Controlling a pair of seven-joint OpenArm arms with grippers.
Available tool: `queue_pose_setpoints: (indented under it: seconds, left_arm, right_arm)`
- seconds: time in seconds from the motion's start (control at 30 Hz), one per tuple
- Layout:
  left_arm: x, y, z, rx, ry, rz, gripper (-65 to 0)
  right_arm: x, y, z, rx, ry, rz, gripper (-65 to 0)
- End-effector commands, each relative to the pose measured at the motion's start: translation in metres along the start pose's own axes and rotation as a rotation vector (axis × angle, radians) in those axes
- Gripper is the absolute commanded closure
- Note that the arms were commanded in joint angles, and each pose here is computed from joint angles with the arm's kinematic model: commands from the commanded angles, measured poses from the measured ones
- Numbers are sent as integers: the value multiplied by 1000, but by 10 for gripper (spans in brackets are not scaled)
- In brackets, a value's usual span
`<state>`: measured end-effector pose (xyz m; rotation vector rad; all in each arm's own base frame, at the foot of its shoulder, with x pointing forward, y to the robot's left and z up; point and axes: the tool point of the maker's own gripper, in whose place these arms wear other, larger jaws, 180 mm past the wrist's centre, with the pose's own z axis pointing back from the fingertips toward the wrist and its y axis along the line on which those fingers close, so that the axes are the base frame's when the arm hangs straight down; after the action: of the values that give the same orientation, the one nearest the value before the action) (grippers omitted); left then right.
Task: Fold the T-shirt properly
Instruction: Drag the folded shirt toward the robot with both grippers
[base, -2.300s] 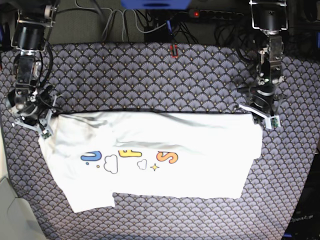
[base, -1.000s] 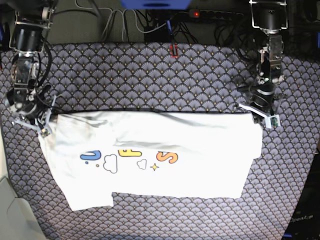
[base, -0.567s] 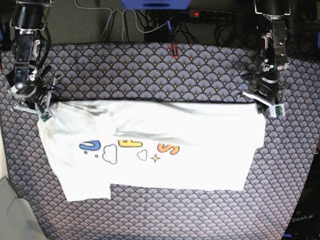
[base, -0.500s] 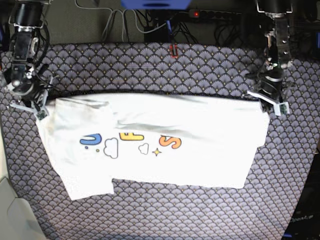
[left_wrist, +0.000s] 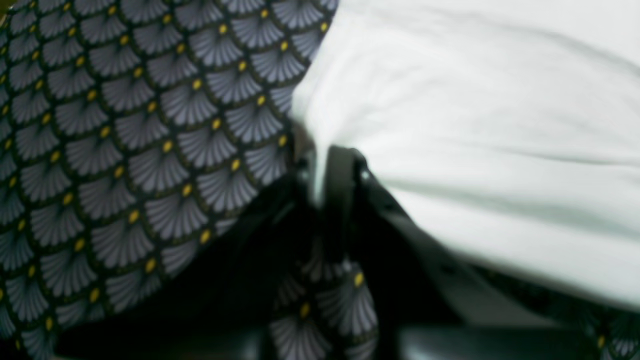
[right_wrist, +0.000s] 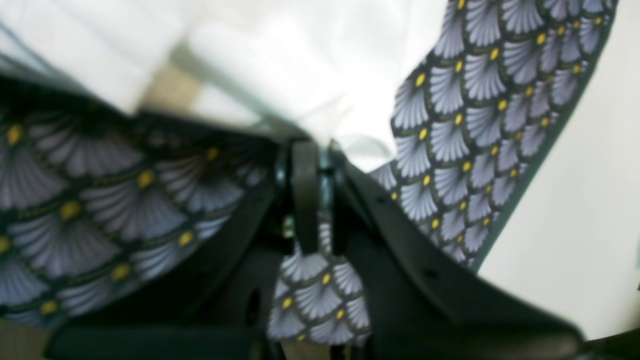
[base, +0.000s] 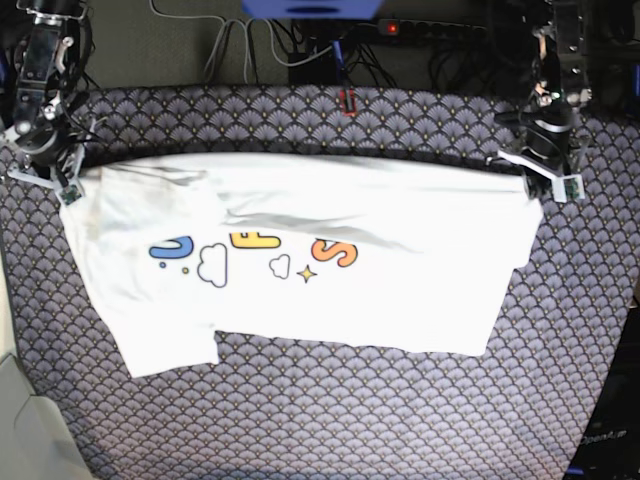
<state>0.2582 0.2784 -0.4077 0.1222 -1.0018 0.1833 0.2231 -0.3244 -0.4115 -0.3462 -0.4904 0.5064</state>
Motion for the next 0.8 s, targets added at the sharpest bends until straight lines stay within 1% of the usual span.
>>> queue_pose_setpoints:
  seconds: [0.0,0.17,0.3,0.67,0.7,0.73,0.77]
  left_arm:
    - [14,10,4,26,-47,-21,-22]
    - [4,10,17,21,-28,-37,-22]
    - [-3,11,21,20,-11,-39,-22]
    - [-4,17,24,22,-4,-58,-28]
    - [-4,18,24,23,-4,-58,-33]
    - [-4,19,24,26,-4,-58,-50]
    - [-4,24,26,36,-3,-57,-87]
  right_arm:
    - [3,-15,8,-49,-10,19,0]
    - [3,-9,16,-51,-19,33,0]
    - [-6,-4,17,-39,0,41,0]
    - [-18,3,19,-24,31,46,0]
    - [-18,3,19,-24,31,46,0]
    - [-20,2,19,-27,34,43,-18]
    - [-23,-2,21,-38,40,31,-48]
